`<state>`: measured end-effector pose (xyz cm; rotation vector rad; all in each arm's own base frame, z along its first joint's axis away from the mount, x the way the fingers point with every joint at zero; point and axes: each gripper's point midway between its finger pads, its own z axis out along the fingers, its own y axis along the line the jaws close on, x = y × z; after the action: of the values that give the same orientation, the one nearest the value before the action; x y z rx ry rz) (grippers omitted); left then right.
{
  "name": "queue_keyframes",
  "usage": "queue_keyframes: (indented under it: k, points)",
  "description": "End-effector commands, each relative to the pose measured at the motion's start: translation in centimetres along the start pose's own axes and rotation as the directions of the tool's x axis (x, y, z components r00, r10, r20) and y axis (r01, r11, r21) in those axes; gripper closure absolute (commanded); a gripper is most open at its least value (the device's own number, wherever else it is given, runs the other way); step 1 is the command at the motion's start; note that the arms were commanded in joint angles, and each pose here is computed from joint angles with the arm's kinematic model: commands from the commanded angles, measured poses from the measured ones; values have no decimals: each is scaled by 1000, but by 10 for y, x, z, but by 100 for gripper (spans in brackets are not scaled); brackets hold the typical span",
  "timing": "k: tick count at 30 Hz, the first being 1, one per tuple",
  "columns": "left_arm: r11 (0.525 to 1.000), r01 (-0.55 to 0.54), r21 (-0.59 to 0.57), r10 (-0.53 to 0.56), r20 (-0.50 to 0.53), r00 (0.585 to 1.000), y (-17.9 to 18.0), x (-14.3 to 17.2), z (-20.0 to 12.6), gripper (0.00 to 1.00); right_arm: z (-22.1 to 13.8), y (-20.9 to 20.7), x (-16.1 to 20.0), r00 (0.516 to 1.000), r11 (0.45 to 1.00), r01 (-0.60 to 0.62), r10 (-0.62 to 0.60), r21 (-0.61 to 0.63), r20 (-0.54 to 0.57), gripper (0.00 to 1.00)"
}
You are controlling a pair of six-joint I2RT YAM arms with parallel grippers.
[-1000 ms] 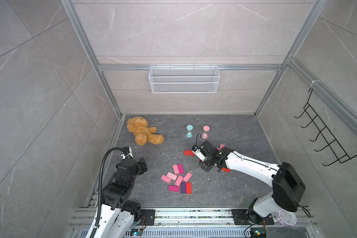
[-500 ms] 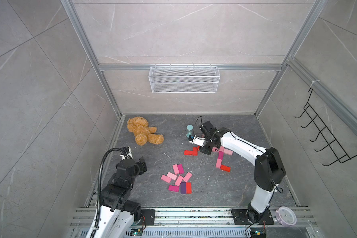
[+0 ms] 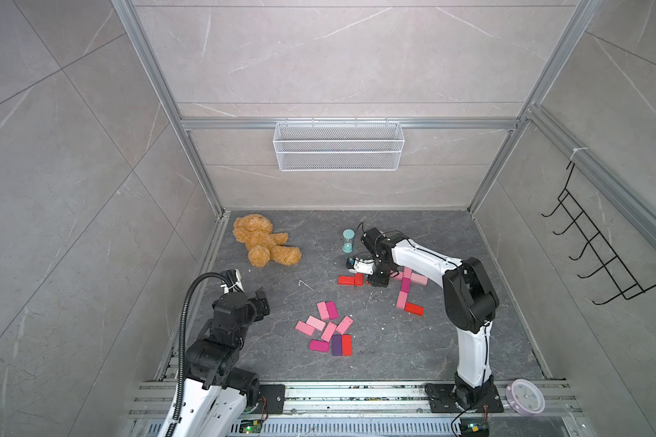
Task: Assemble the letter t with building blocks
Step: Assemble the building block at the center of the board.
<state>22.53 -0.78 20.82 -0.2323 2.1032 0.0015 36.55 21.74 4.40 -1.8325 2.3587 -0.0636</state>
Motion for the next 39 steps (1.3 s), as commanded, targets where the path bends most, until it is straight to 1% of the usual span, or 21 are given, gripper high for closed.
queue_keyframes:
  k: [1,18,19,22,23,31,37,39]
  points:
    - [1000,-9,0,9,45,999,-1,-12,-4,12,5,0,2,999,1000,19,-20,-19,-38,100]
    - [1000,-14,-5,14,41,999,0,-11,-3,12,29,4,0,995,996,8,-17,-84,-101,98]
    - [1000,-13,-6,13,41,999,0,-11,-3,12,31,5,-1,995,996,10,-19,-84,-103,97]
    - [1000,-13,-4,13,42,999,0,-12,-4,12,36,6,-1,993,997,10,-19,-81,-119,84]
    - [1000,-14,-6,14,41,999,1,-11,-4,12,37,6,-1,992,997,11,-21,-80,-123,81]
    - [1000,-13,-6,13,42,999,1,-11,-5,12,43,8,1,988,997,21,-32,-75,-151,69]
    - [1000,-13,-8,14,40,999,1,-11,-5,12,46,7,3,985,997,25,-36,-68,-167,62]
    - [1000,-13,-7,14,40,999,1,-11,-5,12,47,7,4,984,998,27,-38,-65,-175,61]
